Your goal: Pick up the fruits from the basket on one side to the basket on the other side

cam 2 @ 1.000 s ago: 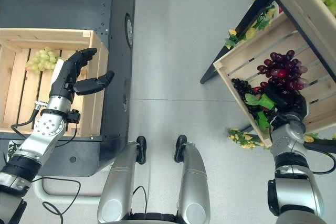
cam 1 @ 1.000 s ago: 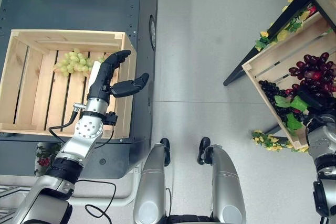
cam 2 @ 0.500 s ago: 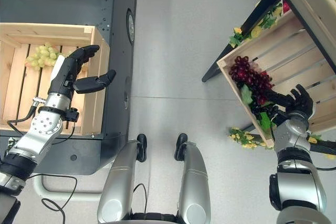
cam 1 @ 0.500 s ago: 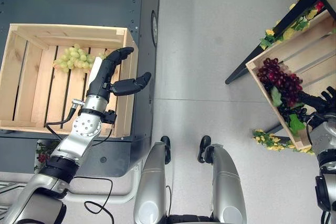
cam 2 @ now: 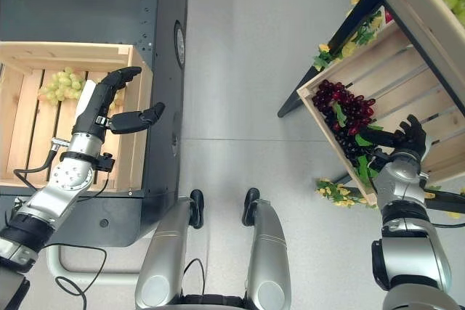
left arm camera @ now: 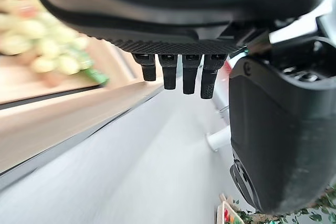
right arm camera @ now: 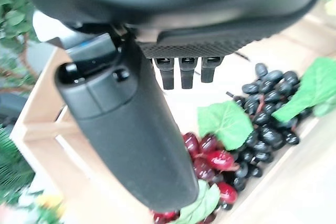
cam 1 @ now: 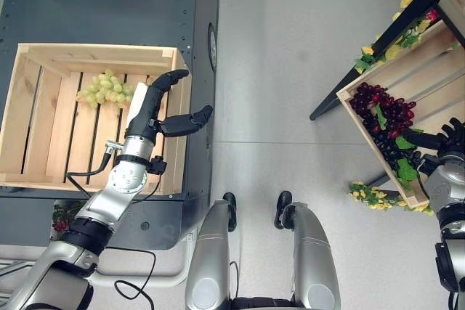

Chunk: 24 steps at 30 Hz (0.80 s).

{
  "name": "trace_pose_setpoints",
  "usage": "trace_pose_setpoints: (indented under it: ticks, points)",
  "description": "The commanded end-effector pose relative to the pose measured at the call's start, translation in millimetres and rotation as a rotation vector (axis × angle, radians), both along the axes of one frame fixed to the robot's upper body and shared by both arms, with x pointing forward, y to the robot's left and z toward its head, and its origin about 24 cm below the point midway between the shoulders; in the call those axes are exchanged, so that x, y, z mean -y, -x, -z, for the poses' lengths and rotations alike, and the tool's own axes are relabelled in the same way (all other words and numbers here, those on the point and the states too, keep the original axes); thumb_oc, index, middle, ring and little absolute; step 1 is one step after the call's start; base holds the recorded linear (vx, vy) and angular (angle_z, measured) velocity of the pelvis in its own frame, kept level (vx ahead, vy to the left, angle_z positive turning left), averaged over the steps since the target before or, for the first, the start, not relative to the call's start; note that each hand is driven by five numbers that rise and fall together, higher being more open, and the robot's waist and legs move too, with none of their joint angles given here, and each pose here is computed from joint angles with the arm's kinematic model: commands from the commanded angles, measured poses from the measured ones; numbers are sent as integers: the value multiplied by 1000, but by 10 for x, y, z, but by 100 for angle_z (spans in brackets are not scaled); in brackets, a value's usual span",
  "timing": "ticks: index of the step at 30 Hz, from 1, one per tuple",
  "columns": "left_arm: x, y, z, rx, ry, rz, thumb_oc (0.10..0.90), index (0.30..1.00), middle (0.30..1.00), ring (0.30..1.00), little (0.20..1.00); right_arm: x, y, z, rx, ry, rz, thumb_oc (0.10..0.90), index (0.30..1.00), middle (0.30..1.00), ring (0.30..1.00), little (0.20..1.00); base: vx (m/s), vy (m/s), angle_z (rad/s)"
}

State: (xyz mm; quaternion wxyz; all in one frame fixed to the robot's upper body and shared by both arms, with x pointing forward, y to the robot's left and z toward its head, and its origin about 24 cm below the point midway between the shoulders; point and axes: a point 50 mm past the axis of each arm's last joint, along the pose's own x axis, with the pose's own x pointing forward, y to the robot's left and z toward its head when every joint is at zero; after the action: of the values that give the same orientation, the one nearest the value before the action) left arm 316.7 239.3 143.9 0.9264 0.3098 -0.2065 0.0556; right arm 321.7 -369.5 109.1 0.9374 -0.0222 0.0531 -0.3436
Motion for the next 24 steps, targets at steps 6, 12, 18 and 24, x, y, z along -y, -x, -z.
trace_pose_setpoints:
  ticks: [6, 12, 18, 24]
  points:
    - [-175, 69, -773, 501, 78, -196, 800, 900, 900, 900, 900, -293, -65, -276, 170, 170, -211, 800, 900, 900, 900, 900, 7, 63, -3]
    - [-438, 87, -764, 529, 240, -315, 800, 900, 900, 900, 900, -449, -60, -113, 120, 196, -309, 800, 900, 900, 900, 900, 9, 64, 0]
    - [-625, 30, -685, 514, 243, -461, 800, 900, 900, 900, 900, -514, -110, -94, 88, 212, -361, 800, 900, 900, 900, 900, 8, 74, 0]
    - [-848, -48, -542, 367, 91, -568, 800, 900, 900, 900, 900, -538, -120, -100, 102, 206, -422, 800, 900, 900, 900, 900, 14, 49, 0]
